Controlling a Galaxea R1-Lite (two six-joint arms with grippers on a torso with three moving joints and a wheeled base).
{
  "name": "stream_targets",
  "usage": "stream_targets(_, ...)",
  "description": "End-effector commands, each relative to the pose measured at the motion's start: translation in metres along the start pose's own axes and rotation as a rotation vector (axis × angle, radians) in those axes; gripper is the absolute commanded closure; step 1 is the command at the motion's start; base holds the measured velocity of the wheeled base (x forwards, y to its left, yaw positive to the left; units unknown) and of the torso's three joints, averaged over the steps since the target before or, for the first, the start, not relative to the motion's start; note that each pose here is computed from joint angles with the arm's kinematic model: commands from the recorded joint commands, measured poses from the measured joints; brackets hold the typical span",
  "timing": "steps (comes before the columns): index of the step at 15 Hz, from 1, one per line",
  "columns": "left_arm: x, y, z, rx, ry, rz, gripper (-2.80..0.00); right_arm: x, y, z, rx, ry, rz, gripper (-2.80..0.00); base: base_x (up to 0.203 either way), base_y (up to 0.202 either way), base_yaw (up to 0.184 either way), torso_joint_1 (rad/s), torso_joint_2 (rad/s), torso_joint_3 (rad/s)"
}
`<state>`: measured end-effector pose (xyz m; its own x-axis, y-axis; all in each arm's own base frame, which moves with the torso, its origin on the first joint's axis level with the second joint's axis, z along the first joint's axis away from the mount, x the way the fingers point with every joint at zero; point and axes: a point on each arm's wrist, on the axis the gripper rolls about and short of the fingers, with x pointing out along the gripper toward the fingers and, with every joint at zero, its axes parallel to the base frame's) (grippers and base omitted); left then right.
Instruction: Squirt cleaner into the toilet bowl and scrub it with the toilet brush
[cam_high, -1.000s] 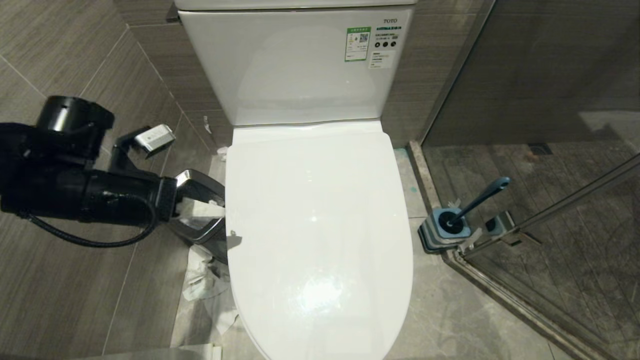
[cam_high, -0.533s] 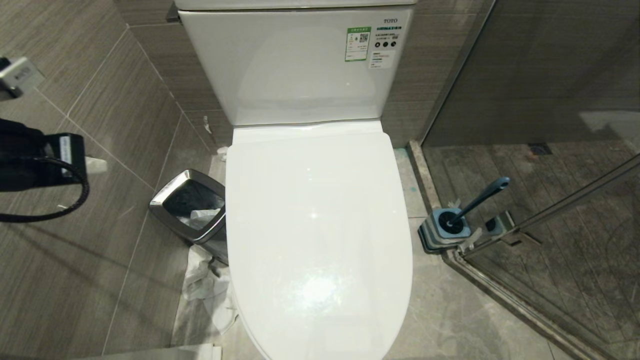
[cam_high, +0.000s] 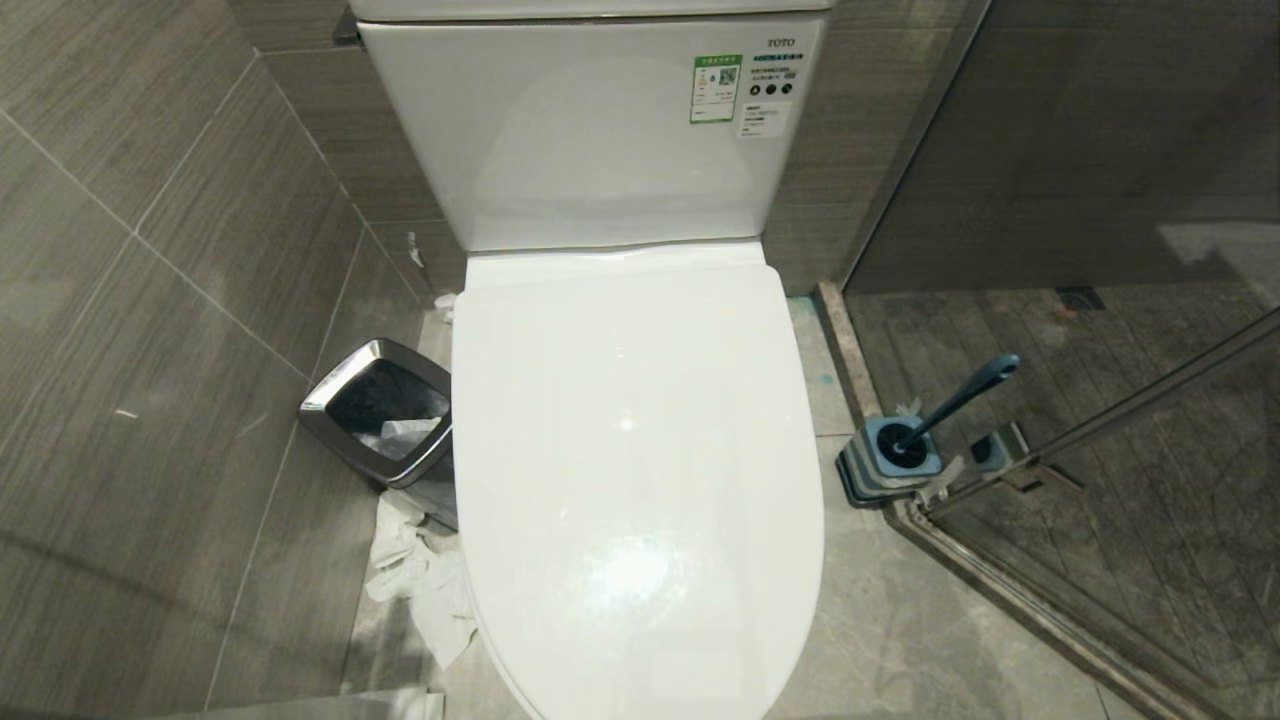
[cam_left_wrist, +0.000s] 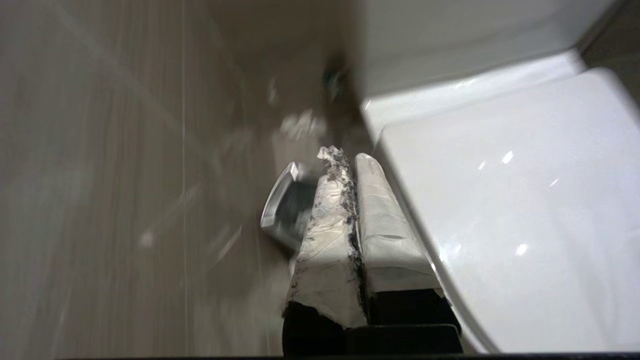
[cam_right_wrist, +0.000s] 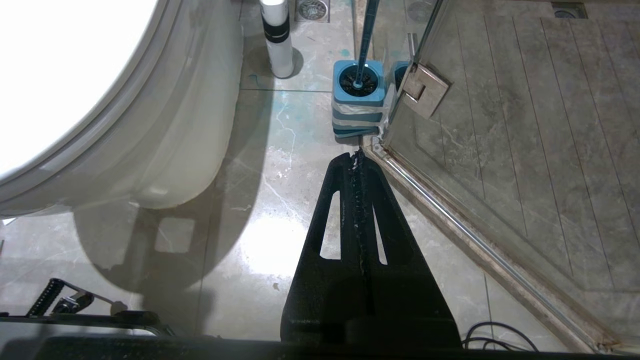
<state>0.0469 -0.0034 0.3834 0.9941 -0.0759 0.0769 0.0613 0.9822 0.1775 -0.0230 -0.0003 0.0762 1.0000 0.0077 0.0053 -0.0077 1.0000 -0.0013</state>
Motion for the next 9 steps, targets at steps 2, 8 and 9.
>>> stream_targets(2,-0.095,-0.007,0.000,0.080,-0.296,-0.128,0.00,0.000,0.000,0.000,0.000,0.001,0.000,0.00,0.000,0.000,0.000,0.000,0.00,0.000)
stream_targets(8,-0.180,-0.026,-0.058,0.125,-0.403,-0.137,0.00,0.000,0.000,0.000,0.000,0.001,0.000,0.00,0.000,0.000,0.000,0.000,0.00,0.000)
stream_targets(9,-0.185,-0.030,-0.075,0.119,-0.387,-0.134,0.00,0.000,0.000,0.000,0.000,0.001,0.001,0.00,0.000,0.000,0.000,0.000,0.00,0.000)
